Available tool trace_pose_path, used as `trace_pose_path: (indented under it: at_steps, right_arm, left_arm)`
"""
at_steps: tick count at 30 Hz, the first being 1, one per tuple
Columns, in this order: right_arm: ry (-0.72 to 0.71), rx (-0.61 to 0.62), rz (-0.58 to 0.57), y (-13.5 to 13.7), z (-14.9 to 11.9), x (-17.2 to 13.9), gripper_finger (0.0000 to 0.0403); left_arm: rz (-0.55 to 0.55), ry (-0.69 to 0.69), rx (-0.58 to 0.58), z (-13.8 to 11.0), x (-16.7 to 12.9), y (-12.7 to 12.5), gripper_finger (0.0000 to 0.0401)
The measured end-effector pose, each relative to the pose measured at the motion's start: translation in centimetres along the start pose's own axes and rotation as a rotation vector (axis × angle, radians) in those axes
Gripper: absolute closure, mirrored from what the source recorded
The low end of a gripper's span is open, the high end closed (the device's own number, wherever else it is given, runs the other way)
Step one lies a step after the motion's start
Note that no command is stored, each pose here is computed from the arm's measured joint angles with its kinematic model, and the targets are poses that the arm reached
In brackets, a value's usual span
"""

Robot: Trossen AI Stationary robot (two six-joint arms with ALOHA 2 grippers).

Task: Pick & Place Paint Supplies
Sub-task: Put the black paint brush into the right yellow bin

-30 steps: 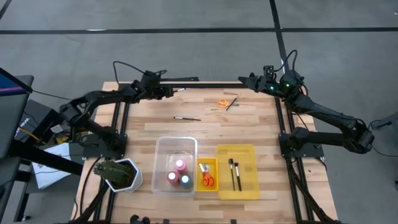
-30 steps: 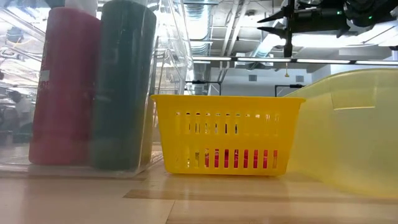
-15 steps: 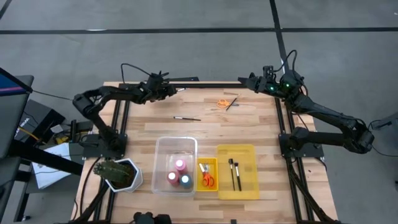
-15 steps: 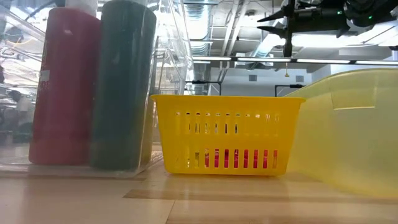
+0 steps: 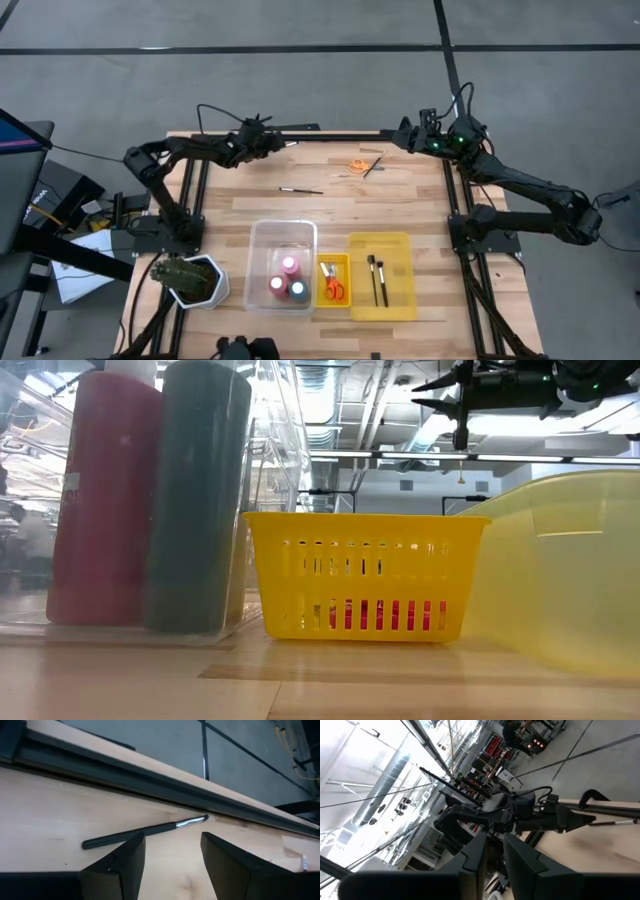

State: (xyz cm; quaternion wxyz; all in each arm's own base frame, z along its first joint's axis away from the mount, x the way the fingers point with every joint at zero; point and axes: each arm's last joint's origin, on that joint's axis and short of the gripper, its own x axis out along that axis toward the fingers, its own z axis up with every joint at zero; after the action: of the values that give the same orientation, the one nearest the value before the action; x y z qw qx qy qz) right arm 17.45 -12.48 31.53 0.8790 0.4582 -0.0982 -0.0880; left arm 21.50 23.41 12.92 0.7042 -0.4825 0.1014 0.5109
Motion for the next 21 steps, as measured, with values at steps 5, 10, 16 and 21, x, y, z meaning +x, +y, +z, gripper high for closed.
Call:
trace_pose_path:
  at_steps: [5, 10, 16, 21]
  right_arm:
    - [0.002, 0.004, 0.002, 0.0, 0.0, 0.0, 0.0341]
    - [0.006, 0.008, 0.004, 0.1, -0.1, 0.1, 0.0341]
    - [0.016, 0.009, 0.010, 0.2, -0.4, 0.2, 0.0341]
    - [0.015, 0.003, 0.011, 0.2, -0.4, 0.2, 0.0341]
  left_arm:
    - [0.007, -0.016, 0.001, 0.3, 0.9, -0.6, 0.0218]
    - [-0.010, -0.029, 0.026, 1.0, 1.5, -1.5, 0.0240]
    - [0.078, 0.032, 0.062, 0.8, 2.3, -1.4, 0.0263]
    - [0.111, 0.042, 0.066, 1.0, 2.4, -1.5, 0.0274]
